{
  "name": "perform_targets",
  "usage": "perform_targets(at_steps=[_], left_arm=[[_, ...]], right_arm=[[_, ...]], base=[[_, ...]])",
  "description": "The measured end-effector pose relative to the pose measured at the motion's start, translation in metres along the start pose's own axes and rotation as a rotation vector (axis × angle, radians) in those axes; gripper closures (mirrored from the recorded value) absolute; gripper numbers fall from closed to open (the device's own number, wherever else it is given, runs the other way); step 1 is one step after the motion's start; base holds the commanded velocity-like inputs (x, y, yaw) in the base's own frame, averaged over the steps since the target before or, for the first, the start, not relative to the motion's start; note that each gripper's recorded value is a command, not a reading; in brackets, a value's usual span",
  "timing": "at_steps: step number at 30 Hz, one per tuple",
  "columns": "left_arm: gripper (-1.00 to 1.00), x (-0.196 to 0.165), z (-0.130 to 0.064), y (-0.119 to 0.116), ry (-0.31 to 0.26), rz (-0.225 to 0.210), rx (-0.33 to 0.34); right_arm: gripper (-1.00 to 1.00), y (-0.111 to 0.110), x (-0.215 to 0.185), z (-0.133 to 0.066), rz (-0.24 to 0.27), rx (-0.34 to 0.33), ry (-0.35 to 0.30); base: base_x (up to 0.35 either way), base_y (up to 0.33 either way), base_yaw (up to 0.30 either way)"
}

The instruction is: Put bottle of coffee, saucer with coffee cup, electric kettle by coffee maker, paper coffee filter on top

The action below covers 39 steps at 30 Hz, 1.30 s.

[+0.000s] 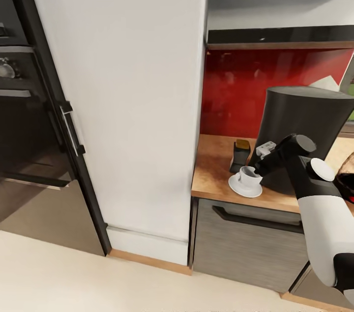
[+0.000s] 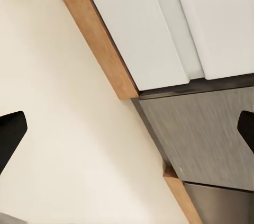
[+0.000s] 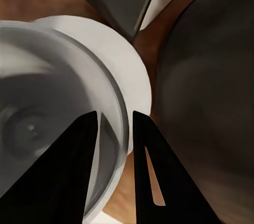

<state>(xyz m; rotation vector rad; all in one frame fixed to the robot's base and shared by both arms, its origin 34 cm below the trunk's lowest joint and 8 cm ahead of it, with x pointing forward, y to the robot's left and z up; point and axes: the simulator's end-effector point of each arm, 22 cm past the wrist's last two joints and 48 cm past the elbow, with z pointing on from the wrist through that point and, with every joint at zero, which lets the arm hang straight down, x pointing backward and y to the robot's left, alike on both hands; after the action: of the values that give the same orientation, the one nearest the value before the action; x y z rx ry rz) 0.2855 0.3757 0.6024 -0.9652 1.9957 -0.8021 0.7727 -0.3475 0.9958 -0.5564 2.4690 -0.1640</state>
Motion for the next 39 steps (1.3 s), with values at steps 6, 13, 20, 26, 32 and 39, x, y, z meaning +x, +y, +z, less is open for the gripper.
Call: perform_targets(at_steps=[6, 13, 20, 26, 32, 39], left_arm=[[-1.0, 0.001, -0.001, 0.002, 0.004, -0.001, -0.007], [-1.0, 0.002, -0.002, 0.003, 0.007, -0.003, -0.012], [-1.0, 0.002, -0.002, 0.003, 0.008, -0.003, -0.013], [-1.0, 0.002, -0.002, 0.003, 0.008, -0.002, -0.014], [-1.0, 0.002, -0.002, 0.003, 0.008, -0.002, -0.014], [-1.0, 0.003, -0.003, 0.004, 0.011, -0.004, -0.019]], right_arm=[[1.0, 0.001, 0.002, 0.004, 0.001, -0.004, 0.006], [1.0, 0.002, 0.003, 0.009, 0.0, -0.008, 0.012], [1.0, 0.002, 0.003, 0.009, 0.001, -0.008, 0.013], [1.0, 0.002, 0.003, 0.009, 0.0, -0.008, 0.013], [1.0, 0.002, 0.003, 0.01, 0.001, -0.008, 0.013], [1.0, 0.003, 0.005, 0.014, 0.001, -0.011, 0.019]], base=[[0.0, 0.0, 0.0], [0.005, 0.0, 0.0], [0.045, 0.0, 0.0], [0.003, 0.023, 0.0], [0.0, 0.02, 0.0], [0.0, 0.002, 0.0]])
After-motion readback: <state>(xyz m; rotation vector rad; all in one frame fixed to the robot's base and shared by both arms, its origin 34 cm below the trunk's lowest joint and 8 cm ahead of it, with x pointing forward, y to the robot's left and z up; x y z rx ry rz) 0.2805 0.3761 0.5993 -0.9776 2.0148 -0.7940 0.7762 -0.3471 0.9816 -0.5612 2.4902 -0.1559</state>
